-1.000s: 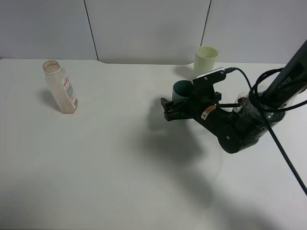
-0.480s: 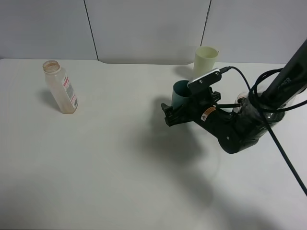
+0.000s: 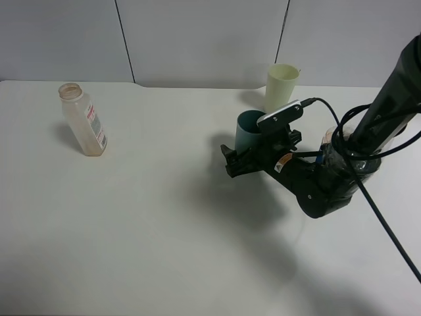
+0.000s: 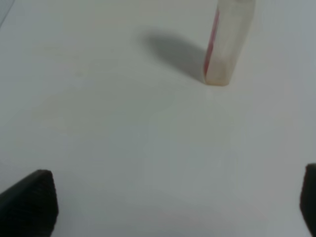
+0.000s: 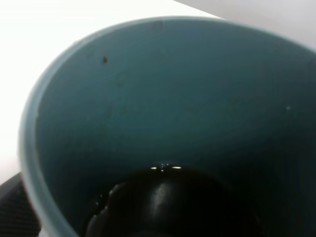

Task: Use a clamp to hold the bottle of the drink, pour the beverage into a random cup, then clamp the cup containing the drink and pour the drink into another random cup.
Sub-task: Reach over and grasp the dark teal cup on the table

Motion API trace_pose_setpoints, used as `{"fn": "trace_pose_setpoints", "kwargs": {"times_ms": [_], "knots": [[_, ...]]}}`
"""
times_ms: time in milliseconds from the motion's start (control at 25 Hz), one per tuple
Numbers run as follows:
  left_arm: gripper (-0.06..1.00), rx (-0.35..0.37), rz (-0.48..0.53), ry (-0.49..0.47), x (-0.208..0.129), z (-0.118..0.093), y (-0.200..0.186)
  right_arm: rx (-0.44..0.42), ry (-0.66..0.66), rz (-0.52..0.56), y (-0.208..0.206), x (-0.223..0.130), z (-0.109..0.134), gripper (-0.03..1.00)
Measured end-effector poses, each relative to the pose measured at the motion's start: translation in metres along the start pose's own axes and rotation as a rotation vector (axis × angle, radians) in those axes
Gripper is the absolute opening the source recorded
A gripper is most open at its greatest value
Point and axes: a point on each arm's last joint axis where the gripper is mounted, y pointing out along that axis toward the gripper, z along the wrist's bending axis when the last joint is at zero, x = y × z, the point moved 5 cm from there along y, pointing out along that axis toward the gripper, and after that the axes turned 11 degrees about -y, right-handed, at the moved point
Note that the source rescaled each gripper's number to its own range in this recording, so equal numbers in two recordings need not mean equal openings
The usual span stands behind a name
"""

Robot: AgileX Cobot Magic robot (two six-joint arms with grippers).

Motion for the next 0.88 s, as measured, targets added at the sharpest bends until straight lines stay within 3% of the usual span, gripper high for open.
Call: {"fn": "trace_pose_setpoints", "kwargs": {"times_ms": [120,280,880], "knots": [[1.00,0.000,0.000,0.000,0.0000,0.0000,0.0000,0.000,0.005,0.000,0.0000,0.0000,0.0000,0.70],[1.00,0.000,0.000,0.000,0.0000,0.0000,0.0000,-0.001,0.037,-0.002,0.0000,0.0003,-0.0002,0.00],[1.00,0.000,0.000,0.000,0.0000,0.0000,0.0000,0.010,0.072,0.019,-0.0010,0.0038,-0.0009,0.01]]}}
